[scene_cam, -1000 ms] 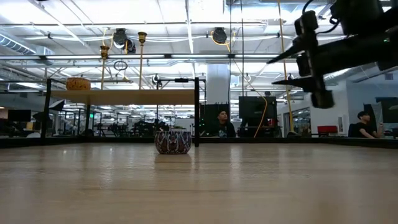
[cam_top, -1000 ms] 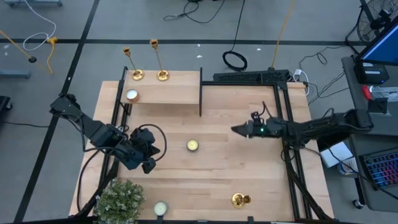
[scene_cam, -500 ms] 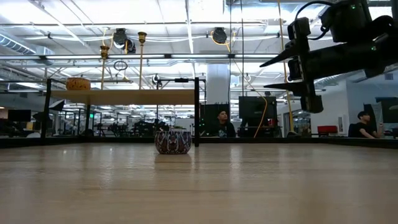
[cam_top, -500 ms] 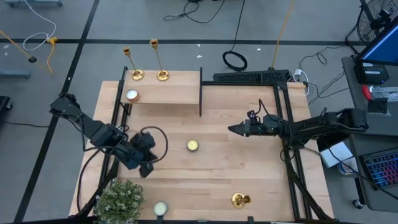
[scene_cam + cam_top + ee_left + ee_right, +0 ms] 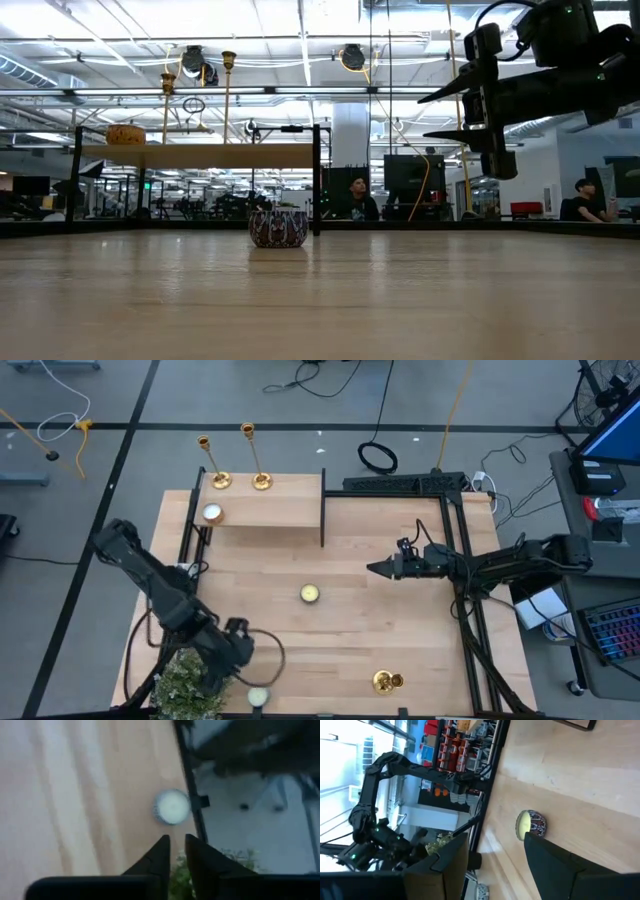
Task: Pick & Place candle stick holders
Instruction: Put the blue scented candle on the shelf
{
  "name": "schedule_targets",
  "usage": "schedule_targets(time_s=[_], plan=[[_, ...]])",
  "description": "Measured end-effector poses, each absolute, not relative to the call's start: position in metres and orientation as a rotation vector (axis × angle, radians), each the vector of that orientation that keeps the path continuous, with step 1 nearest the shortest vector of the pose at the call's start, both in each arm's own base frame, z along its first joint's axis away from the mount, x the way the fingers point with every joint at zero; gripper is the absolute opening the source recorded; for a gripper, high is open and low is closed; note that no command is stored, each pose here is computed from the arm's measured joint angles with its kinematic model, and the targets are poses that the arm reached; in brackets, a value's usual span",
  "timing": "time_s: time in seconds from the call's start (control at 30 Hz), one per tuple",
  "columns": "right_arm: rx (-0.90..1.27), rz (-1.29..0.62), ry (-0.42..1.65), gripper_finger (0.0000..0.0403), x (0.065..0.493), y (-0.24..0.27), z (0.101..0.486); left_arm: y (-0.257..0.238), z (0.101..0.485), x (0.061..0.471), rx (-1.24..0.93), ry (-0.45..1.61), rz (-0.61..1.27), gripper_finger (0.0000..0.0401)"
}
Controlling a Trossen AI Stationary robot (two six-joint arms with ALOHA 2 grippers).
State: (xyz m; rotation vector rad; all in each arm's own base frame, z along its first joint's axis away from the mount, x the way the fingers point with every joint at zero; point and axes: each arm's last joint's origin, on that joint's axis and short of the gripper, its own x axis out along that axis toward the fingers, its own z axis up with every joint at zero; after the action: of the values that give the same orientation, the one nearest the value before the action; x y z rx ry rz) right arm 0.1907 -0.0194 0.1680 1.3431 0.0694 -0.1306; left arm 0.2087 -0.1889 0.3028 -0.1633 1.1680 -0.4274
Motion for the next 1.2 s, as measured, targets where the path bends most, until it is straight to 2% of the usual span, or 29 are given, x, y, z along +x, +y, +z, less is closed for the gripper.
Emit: schedule_targets(time_s=[0.1,0.33,0.43,0.6,0.77,0.9,1.0,1.2], plan=[[1.313,-0.134,0.068,0.0192,0.191,-0.02,0.168,-0.193,0.302,0.224,-0.052,1.208,-0.443,0.011],[1.268,-0.154,0.055,0.0192,0.191,-0.02,0.168,-0.2,0.321,0.263,0.35,1.155,-0.419,0.0211],[1.265,-0.154,0.055,0.0192,0.191,-0.02,0.168,-0.202,0.317,0.272,0.367,1.191,-0.441,0.0242],[1.269,-0.151,0.056,0.0192,0.191,-0.02,0.168,-0.208,0.3,0.278,0.086,1.338,-0.366,0.0274],[1.276,-0.142,0.049,0.0192,0.191,-0.02,0.169,-0.222,0.289,0.284,-0.141,1.347,-0.214,0.0297],[1.28,-0.104,0.076,0.0192,0.191,-0.019,0.169,-0.228,0.276,0.298,-0.512,1.366,0.054,0.0313],[1.282,-0.056,0.106,0.0192,0.191,-0.017,0.169,-0.233,0.27,0.31,-0.797,1.345,0.187,0.0313],[1.281,0.092,0.162,0.0192,0.191,-0.013,0.173,-0.244,0.282,0.325,-1.118,1.195,0.172,0.0304]])
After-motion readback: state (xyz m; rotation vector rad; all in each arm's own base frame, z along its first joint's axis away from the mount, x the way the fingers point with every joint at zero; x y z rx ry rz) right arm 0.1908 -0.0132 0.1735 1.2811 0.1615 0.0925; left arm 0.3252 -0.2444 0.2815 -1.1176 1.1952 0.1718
